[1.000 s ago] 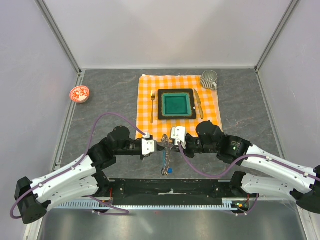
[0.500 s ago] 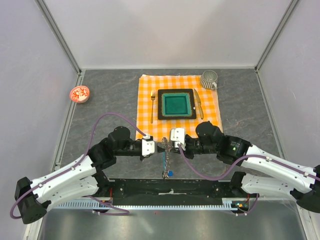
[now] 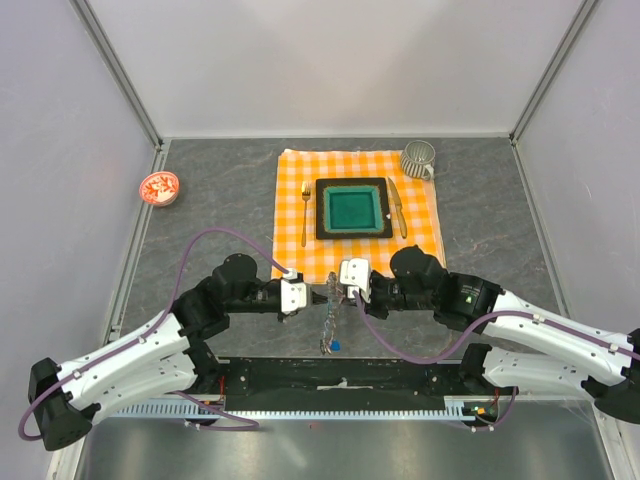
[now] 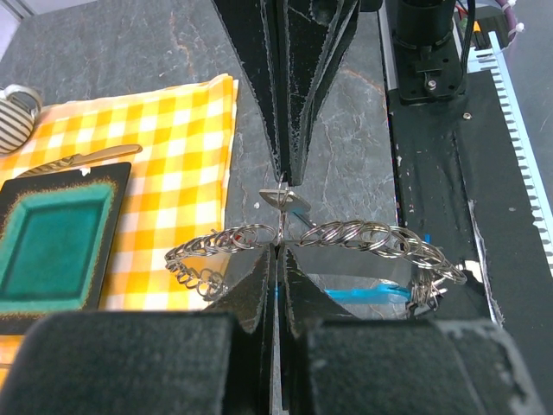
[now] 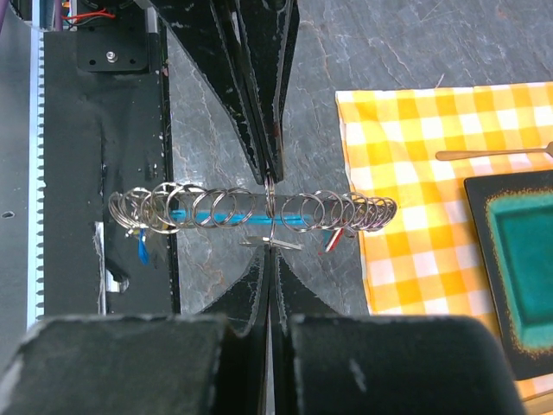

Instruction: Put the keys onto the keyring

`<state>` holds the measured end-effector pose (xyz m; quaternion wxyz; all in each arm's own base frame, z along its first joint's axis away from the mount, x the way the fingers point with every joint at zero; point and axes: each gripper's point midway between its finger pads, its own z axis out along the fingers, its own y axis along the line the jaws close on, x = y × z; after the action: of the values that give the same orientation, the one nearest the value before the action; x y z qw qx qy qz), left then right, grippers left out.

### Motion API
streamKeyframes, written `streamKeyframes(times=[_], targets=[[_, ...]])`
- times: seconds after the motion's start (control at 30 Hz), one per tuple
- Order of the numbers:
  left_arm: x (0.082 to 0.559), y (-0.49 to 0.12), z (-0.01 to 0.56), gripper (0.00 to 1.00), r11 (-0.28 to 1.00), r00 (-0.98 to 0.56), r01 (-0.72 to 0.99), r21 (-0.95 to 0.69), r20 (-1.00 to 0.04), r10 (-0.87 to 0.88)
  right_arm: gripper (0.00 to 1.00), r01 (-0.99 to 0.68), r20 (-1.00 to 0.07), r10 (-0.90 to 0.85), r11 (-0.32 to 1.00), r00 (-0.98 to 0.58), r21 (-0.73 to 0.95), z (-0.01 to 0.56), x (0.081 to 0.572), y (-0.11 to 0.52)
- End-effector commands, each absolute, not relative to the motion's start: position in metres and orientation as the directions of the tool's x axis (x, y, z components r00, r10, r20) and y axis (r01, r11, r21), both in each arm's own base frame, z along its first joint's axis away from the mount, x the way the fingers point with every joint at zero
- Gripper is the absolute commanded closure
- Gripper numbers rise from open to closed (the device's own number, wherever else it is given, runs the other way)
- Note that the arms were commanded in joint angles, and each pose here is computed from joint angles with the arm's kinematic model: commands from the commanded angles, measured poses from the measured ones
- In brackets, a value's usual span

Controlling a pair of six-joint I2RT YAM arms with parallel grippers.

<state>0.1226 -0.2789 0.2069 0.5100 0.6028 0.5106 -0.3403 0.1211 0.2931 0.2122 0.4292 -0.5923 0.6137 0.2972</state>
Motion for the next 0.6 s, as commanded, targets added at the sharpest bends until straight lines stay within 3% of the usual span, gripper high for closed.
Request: streamKeyframes(times=[0.0,0.57], targets=[[0.1263,-0.2824,0.2402,0.98,0.06,0.341,0.932,0.359,-0.919,0.196,1.0,-0.975,-0.873,-0.48,0.137,0.087,-0.173,0.214,0.1234,0.2901],[0.1234,-0.2857,0.2387,0.98,0.042,0.328,0.939,0.341,-0.927,0.182,1.0,-0.979,-0.865,-0.492,0.108,0.1,-0.174,0.21,0.1187,0.2945]])
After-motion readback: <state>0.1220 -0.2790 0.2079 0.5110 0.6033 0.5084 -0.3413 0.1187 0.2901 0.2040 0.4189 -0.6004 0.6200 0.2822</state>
